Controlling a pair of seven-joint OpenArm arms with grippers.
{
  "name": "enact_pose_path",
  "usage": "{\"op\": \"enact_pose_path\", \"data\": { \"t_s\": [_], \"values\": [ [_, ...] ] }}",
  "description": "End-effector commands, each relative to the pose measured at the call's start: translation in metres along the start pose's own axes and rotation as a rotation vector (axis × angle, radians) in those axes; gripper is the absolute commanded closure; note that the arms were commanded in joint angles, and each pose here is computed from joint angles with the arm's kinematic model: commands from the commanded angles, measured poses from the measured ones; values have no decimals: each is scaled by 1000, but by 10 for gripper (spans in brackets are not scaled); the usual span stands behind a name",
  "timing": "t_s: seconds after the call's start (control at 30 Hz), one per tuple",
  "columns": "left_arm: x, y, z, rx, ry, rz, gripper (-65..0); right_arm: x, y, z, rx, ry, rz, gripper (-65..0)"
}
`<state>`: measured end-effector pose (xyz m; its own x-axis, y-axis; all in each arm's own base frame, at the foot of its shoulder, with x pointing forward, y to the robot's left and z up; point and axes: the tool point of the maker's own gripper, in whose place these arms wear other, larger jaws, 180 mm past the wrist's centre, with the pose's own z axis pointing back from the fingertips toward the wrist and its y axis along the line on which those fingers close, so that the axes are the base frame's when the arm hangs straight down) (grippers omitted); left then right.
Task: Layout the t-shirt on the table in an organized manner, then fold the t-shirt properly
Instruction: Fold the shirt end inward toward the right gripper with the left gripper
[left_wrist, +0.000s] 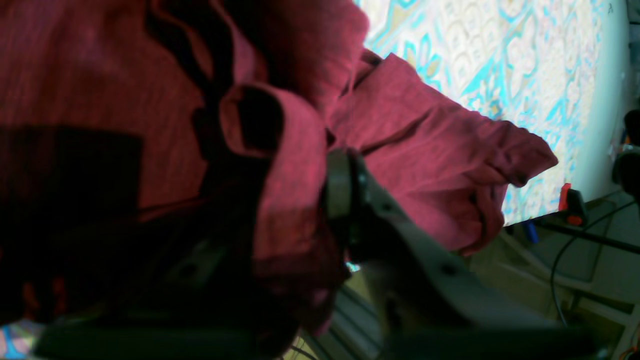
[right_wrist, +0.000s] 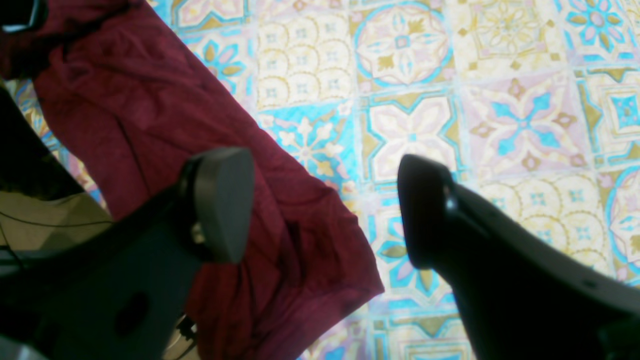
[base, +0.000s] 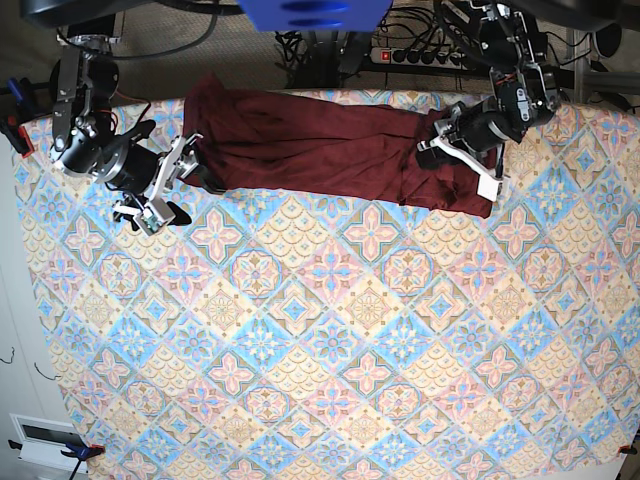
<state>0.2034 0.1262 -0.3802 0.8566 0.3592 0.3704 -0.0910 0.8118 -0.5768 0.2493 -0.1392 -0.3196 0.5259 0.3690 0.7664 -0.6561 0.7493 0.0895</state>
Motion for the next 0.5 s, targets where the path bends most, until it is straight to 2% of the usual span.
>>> {"op": "enact_pose_path", "data": {
  "t_s": [0.0,0.1,0.17,0.23,0.33,0.47],
  "values": [
    [9,-11,3,-37,-30,-26,-154,13,-3,5,-6,-40,25,-435],
    [12,-21,7,-54,-34,-67,-289,13,-3,5,-6,-40,25,-435],
    [15,-32,10,-99,-46,-71,-376,13,-3,5,-6,-40,25,-435],
    [21,-37,17,-141,-57,-69,-431,13,-3,5,-6,-40,25,-435],
    [30,-40,27,-190,-82,-50,-436,13,-3,5,-6,-40,25,-435],
    [39,-19,40,-137,-100,-55,-436,13,-9,9,-24,-39,27,-435]
  ]
}}
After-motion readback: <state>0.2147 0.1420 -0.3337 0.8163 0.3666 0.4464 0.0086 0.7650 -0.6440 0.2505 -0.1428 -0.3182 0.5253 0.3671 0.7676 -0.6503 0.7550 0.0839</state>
